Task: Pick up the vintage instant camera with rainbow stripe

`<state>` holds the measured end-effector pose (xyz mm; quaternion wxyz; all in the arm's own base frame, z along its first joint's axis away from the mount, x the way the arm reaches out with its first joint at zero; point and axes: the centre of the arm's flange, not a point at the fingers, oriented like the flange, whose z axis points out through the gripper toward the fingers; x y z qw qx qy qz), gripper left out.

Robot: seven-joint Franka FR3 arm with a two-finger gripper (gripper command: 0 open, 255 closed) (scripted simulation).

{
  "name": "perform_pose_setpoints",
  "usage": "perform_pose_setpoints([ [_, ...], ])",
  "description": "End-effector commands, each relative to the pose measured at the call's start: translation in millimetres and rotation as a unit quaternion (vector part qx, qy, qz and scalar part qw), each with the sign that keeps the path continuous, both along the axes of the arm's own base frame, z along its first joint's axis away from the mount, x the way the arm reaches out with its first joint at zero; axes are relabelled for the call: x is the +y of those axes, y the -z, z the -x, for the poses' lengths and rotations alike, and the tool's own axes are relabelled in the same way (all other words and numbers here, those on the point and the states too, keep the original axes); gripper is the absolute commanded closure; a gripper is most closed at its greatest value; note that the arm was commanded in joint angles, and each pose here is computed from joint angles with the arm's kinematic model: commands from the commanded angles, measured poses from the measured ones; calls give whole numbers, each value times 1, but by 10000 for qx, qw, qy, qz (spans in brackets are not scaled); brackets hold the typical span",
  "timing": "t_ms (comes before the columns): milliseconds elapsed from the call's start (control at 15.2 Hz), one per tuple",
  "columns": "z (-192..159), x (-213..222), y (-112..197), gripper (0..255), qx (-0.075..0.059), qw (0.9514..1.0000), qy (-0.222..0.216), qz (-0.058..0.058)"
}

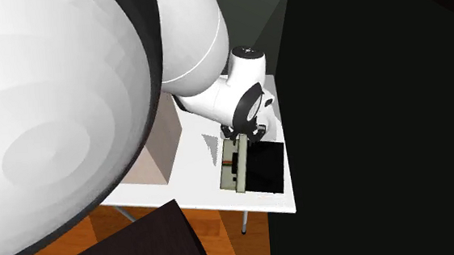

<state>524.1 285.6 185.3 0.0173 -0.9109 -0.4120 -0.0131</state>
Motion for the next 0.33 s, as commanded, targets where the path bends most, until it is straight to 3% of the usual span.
perform_pose_setpoints([
  [0,-2,1,-11,255,-26,10000,-5,-13],
  [264,-2,1,-23,255,-26,10000,-5,-13],
])
